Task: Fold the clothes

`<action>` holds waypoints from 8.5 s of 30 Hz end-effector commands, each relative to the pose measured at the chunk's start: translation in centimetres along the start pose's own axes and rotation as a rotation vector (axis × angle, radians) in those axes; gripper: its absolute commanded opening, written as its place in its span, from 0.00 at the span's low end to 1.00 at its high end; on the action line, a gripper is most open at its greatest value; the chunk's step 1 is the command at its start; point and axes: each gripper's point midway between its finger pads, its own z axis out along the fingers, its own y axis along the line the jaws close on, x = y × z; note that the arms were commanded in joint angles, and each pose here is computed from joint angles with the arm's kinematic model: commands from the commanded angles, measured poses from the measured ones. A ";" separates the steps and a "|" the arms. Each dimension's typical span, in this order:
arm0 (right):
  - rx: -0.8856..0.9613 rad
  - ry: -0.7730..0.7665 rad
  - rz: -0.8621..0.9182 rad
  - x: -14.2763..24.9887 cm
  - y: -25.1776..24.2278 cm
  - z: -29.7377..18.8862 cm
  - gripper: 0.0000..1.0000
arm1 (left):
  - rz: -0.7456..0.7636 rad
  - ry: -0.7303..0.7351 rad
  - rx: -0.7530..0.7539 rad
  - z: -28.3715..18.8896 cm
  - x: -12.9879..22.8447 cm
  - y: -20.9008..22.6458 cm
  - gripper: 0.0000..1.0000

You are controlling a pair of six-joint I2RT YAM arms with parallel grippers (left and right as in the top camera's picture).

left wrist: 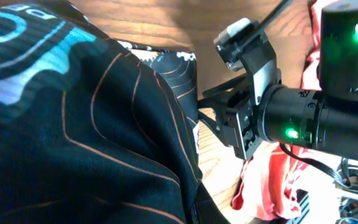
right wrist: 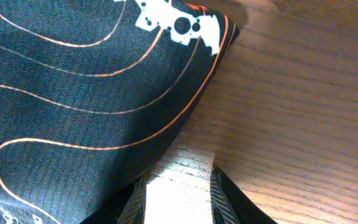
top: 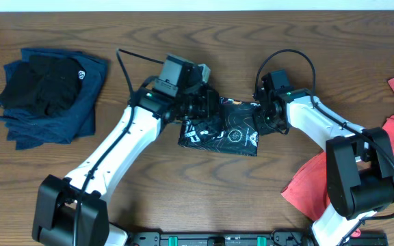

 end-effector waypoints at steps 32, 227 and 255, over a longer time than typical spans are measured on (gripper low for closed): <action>0.008 0.106 0.147 2.6 -0.7 0.2 0.35 | 0.032 0.009 -0.024 3.7 0.1 -0.8 0.29; -0.220 0.093 0.088 2.4 4.6 -6.2 0.38 | -0.327 -0.925 -1.053 -37.4 -13.7 37.9 0.95; -0.082 -0.489 0.167 -11.1 -2.2 -8.9 0.99 | -0.096 -0.061 -0.543 -10.1 -5.5 18.8 0.98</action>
